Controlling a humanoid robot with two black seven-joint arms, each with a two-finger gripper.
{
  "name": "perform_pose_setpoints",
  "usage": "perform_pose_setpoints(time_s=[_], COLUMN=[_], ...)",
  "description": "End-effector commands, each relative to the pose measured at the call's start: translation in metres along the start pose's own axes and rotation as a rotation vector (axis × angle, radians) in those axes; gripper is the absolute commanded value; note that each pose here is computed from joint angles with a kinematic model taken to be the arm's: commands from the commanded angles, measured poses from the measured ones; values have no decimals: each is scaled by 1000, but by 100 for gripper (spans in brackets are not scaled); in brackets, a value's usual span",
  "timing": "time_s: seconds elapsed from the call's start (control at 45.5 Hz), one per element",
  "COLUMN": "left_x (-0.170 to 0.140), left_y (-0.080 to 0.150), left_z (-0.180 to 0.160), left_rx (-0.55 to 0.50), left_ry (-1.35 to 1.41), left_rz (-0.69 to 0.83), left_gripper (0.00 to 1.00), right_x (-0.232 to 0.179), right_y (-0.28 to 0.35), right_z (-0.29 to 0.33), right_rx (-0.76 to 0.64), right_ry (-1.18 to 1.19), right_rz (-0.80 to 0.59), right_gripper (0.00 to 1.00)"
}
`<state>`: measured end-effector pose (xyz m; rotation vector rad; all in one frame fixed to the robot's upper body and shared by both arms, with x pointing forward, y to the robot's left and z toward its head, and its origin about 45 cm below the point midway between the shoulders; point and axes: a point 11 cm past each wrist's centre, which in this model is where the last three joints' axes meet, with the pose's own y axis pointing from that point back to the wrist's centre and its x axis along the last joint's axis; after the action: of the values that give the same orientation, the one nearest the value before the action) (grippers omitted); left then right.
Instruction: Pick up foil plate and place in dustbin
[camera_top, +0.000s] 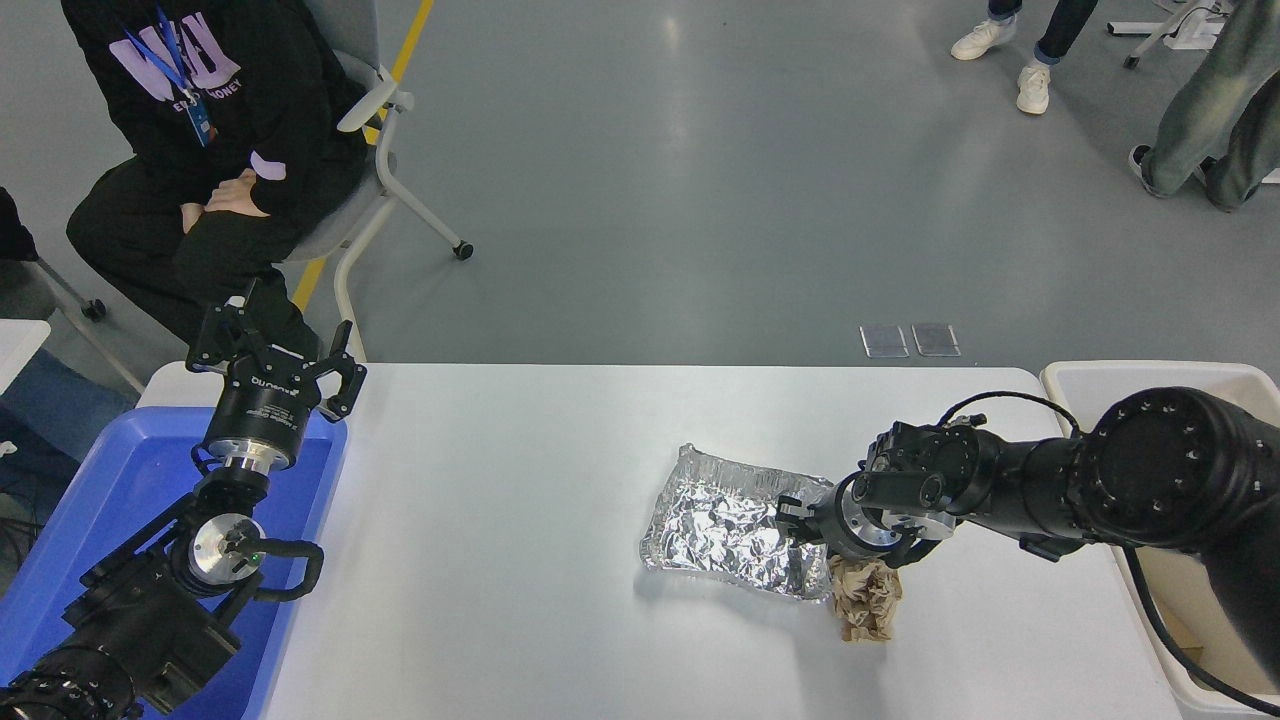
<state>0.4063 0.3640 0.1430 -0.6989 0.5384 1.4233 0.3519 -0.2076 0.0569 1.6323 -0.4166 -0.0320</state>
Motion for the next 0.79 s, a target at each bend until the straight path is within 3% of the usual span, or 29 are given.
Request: perform_pose_setpoints(time_s=[0.0,0.418,0.549,0.769], left_x=[0,0,0,0], left_y=[0,0,0,0], left_z=[0,0,0,0], left_rx=[0,0,0,0], left_ry=[0,0,0,0], left_rz=[0,0,-1,0], left_gripper=[98,98,98,98], right_x=[0,-4,-5,-6], right_y=[0,0,0,0], right_z=[0,-1,-1,-2], right_rx=[0,1,3,4], right_ry=[1,3,4,5], right_rz=[1,-13,-20,-25], right_gripper=[35,12,0,0])
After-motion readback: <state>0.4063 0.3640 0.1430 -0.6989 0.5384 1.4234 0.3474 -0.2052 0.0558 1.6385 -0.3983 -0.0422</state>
